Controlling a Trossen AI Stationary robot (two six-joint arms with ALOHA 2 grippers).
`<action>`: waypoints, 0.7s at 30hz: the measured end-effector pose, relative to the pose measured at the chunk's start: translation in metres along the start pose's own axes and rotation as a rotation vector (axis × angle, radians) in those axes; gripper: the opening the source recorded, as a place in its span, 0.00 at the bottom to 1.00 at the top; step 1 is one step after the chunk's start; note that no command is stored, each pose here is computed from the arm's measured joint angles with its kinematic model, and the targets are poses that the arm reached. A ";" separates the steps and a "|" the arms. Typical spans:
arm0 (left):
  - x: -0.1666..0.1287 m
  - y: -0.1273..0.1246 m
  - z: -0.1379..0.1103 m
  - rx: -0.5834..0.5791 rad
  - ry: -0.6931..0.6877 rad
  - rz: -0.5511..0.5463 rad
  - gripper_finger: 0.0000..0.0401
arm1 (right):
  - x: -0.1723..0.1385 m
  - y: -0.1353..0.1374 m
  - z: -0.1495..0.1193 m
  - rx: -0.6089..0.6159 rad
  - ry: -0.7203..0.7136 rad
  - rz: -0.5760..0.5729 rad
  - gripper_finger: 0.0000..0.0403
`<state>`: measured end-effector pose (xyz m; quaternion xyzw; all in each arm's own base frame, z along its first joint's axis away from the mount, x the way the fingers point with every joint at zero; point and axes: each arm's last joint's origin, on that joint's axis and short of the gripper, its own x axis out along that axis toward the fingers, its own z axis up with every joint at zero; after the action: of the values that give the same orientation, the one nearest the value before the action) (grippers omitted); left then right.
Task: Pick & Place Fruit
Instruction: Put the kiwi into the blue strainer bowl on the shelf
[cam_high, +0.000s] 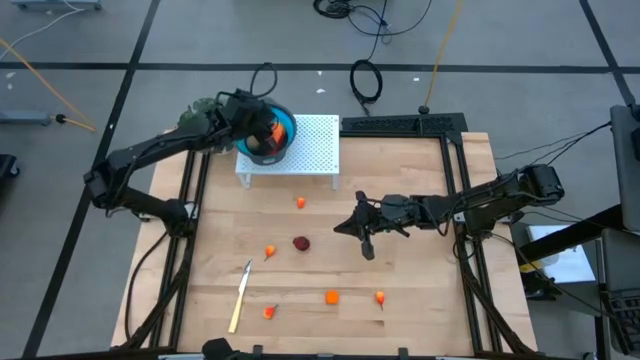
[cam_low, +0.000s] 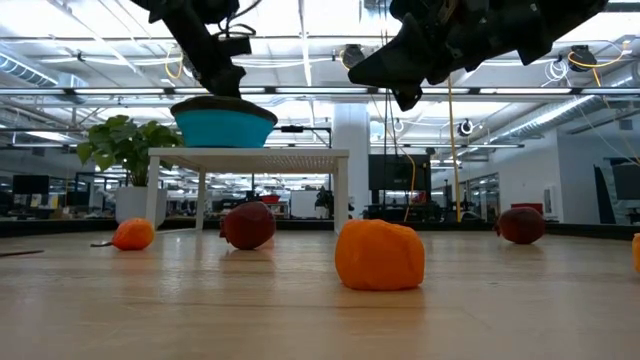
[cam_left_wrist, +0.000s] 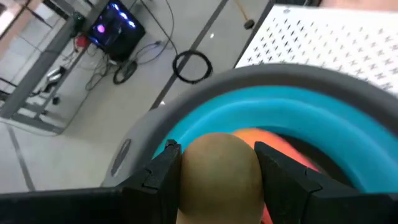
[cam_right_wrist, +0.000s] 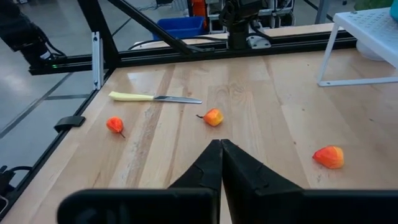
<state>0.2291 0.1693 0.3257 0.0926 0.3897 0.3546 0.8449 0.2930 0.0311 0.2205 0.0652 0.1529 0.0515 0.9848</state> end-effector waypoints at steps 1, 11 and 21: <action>0.003 0.000 -0.001 0.001 0.009 0.003 0.43 | 0.000 0.000 0.000 0.000 0.000 -0.001 0.00; 0.009 0.009 -0.003 -0.022 0.019 -0.003 0.43 | 0.000 -0.001 0.000 0.008 -0.001 -0.003 0.00; 0.009 0.010 -0.004 -0.018 0.024 -0.019 0.54 | 0.000 -0.002 0.000 0.009 -0.001 -0.006 0.00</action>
<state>0.2246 0.1822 0.3219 0.0769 0.3975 0.3513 0.8442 0.2932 0.0291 0.2205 0.0693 0.1527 0.0478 0.9847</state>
